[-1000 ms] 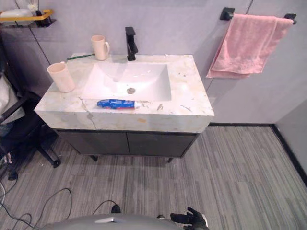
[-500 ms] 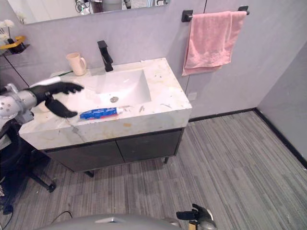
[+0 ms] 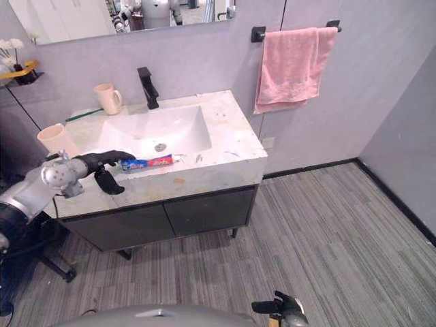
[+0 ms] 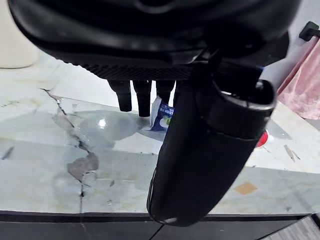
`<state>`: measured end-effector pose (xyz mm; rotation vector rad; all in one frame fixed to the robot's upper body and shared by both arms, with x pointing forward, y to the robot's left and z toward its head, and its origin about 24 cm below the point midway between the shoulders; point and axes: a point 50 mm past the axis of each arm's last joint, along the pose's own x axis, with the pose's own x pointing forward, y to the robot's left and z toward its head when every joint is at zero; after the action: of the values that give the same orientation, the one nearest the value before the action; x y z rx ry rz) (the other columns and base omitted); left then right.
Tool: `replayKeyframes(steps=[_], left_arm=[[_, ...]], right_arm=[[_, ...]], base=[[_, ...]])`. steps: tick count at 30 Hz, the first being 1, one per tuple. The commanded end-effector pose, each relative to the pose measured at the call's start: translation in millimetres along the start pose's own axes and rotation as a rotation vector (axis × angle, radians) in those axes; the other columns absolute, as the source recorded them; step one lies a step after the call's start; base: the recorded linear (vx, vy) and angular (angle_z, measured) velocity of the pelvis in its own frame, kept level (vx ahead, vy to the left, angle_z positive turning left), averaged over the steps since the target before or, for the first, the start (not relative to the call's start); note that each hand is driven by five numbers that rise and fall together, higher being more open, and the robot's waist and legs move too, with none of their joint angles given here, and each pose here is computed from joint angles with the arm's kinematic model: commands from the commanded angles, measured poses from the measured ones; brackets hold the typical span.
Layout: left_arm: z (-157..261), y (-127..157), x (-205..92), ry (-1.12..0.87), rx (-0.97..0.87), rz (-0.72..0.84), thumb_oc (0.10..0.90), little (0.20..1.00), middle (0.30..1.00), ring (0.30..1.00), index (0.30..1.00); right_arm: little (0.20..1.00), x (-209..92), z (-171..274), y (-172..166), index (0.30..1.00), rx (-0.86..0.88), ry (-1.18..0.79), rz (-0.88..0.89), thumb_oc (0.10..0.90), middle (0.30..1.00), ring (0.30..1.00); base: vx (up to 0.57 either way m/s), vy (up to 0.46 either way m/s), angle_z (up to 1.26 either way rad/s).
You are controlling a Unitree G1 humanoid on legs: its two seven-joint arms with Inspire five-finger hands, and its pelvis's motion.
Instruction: Organize the bathroom.
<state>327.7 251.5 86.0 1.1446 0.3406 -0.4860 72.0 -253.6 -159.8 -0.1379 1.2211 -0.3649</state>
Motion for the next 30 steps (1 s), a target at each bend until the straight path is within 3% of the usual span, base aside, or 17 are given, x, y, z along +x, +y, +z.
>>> replayKeyframes(steps=[1,30], left_arm=[[14.4,66.5,-8.0,-0.018,0.05,0.28,0.8,0.9,0.9,0.9,0.9],[11.0,88.0,-13.7,0.016,0.09,0.336,0.8,0.9,0.9,0.9,0.9]], right_arm=[[0.9,3.7,24.0,-7.8,0.9,-0.012,-0.066,-0.037,0.8,0.9,0.9],[0.9,3.7,24.4,-5.0,0.9,-0.046,-0.062,-0.03,0.8,0.9,0.9]], base=[[0.02,-0.009,-0.08],[0.0,-0.001,-0.01]])
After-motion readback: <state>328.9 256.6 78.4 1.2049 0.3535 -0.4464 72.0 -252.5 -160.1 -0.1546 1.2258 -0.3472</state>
